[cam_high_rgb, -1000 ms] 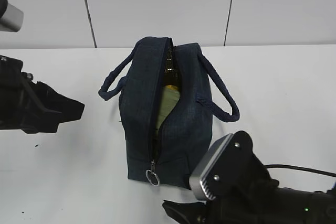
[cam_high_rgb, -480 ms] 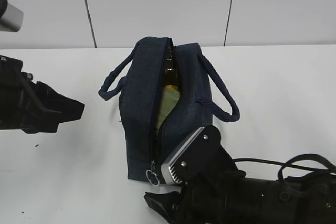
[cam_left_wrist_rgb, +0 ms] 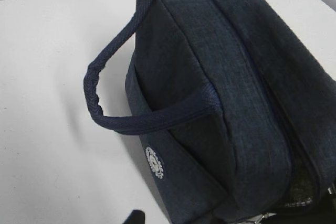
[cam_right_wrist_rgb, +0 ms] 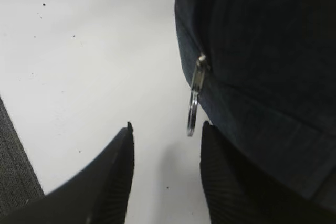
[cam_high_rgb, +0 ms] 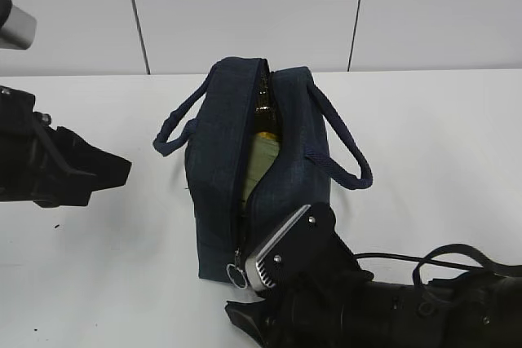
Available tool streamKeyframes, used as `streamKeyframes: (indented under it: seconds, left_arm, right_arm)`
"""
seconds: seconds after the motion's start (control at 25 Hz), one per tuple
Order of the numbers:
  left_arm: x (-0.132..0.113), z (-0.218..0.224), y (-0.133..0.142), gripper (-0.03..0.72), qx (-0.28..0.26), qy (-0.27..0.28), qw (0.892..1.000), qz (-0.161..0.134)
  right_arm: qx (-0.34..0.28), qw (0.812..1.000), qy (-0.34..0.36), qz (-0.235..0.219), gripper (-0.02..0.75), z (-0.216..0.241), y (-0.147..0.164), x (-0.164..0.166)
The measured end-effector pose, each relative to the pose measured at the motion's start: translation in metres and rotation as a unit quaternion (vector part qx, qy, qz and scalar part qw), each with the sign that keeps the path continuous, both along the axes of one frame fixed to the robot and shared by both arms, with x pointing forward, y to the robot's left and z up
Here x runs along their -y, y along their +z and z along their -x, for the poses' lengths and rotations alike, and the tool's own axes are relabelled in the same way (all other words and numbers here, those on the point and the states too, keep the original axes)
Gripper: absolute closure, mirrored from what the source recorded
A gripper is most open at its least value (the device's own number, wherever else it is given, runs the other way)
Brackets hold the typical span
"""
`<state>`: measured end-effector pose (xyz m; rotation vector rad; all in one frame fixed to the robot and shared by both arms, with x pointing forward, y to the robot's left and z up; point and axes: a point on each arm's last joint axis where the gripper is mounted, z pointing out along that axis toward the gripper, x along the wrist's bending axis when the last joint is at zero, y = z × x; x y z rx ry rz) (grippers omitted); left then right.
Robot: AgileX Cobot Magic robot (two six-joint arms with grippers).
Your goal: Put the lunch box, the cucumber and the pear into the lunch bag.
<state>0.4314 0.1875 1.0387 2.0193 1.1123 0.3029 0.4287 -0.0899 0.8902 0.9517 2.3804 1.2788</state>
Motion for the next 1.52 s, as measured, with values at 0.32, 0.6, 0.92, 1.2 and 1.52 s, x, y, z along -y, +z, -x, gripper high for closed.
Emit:
streamKeyframes:
  seconds: [0.32,0.6,0.92,1.2,1.52]
  left_arm:
    - [0.0,0.0,0.0,0.45,0.0,0.0,1.0,0.0]
    - [0.0,0.0,0.0,0.45,0.0,0.0,1.0,0.001]
    - [0.0,0.0,0.0,0.45,0.0,0.0,1.0,0.001]
    - [0.0,0.0,0.0,0.45,-0.001,0.001,1.0,0.001]
    - [0.0,0.0,0.0,0.45,-0.001,0.001,1.0,0.001]
  right_arm:
    - [0.0,1.0,0.0,-0.006,0.414,-0.01,-0.004,-0.011]
    - [-0.008,1.0,-0.005,-0.002,0.447,-0.014,-0.011,-0.014]
    - [-0.011,1.0,-0.018,-0.006,0.493,-0.015,-0.01,-0.014]
    - [-0.017,0.999,-0.039,-0.012,0.498,-0.017,-0.01,-0.012]
    - [-0.023,0.999,-0.043,-0.011,0.498,-0.016,-0.009,-0.011]
